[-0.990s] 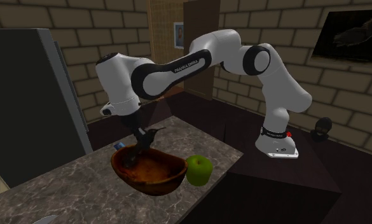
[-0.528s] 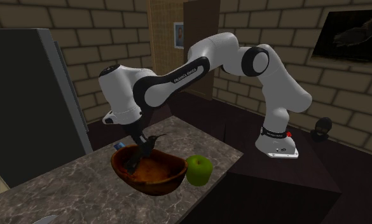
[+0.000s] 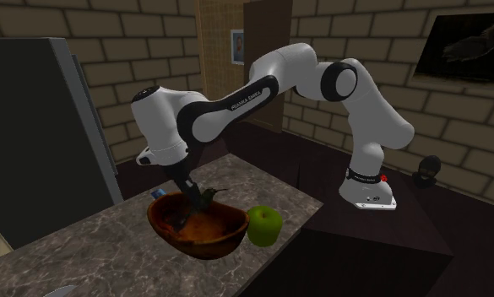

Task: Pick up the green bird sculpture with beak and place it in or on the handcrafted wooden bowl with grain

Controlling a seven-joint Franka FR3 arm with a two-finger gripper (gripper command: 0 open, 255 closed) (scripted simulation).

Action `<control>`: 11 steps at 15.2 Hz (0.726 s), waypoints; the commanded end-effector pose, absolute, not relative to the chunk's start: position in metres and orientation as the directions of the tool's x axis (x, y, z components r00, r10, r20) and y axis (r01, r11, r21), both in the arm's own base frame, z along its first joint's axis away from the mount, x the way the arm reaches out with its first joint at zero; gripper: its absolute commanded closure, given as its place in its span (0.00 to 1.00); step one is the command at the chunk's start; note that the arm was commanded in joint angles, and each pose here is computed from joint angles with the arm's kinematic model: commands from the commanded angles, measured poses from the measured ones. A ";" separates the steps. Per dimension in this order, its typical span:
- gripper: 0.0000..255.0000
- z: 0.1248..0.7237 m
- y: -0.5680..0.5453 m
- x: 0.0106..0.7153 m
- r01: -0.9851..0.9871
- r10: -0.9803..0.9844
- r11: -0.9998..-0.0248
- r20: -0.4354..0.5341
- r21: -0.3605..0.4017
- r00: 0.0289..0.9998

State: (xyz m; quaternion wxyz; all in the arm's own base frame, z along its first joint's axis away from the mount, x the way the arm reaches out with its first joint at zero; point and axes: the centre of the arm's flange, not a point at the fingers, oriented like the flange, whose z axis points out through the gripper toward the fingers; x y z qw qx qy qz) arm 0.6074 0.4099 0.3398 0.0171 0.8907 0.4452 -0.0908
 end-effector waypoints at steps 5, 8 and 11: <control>0.00 0.353 0.411 0.609 0.796 0.790 -0.603 -0.177 -0.050 0.587; 0.00 0.389 0.416 0.615 0.796 0.790 -0.603 -0.177 -0.050 0.587; 0.00 0.389 0.415 0.615 0.796 0.790 -0.603 -0.177 -0.050 0.587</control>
